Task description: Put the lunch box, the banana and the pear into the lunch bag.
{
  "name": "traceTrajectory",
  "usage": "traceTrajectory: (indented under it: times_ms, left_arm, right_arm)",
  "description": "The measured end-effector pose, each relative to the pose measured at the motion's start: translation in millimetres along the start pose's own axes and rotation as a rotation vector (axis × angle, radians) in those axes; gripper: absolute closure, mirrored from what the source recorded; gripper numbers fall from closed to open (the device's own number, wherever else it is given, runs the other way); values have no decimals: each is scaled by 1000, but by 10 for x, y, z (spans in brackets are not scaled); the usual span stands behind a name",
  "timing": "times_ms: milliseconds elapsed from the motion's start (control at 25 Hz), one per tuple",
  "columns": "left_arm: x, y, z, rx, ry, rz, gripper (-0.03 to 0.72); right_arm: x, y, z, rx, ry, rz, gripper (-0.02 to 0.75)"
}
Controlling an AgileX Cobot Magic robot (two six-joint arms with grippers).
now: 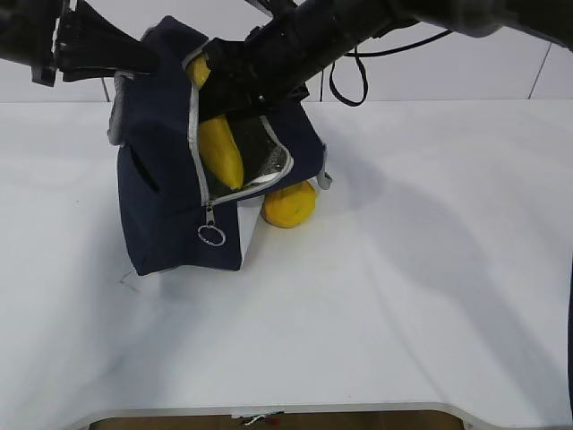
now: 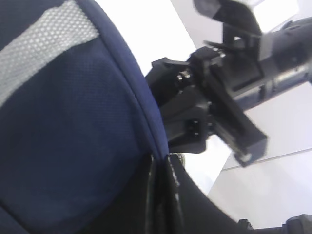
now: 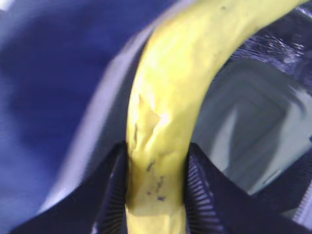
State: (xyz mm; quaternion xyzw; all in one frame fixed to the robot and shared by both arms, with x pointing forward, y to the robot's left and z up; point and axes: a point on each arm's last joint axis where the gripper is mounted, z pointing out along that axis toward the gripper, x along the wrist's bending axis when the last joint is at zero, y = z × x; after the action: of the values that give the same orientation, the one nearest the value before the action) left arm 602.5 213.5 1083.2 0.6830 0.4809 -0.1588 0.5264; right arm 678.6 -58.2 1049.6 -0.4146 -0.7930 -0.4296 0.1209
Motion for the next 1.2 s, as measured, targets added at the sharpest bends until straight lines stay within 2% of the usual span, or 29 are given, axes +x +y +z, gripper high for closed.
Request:
traceTrajectory:
  times_ms: [280, 560, 640, 840, 920, 1000, 1200]
  left_arm:
    - [-6, -6, 0, 6, -6, 0, 687]
    - [-7, -7, 0, 7, -8, 0, 687]
    - [-7, -7, 0, 7, -8, 0, 687]
    - [-3, -5, -6, 6, -7, -1, 687]
    - [15, -4, -24, 6, 1, -1, 687]
    - [53, -1, -67, 3, 16, -2, 687]
    - [158, 19, -204, -20, 51, -15, 687]
  right_arm:
    - [-33, -13, 16, 9, -21, -9, 429]
    - [-34, -13, 16, 9, -21, -9, 246]
    - [-31, -19, 16, 16, -18, -9, 218]
    - [122, 24, -103, 74, 36, -56, 204]
    - [184, 76, -178, 66, 30, -88, 203]
    - [262, 122, -304, 55, -10, -134, 202]
    - [450, 180, -756, 62, -230, -255, 201]
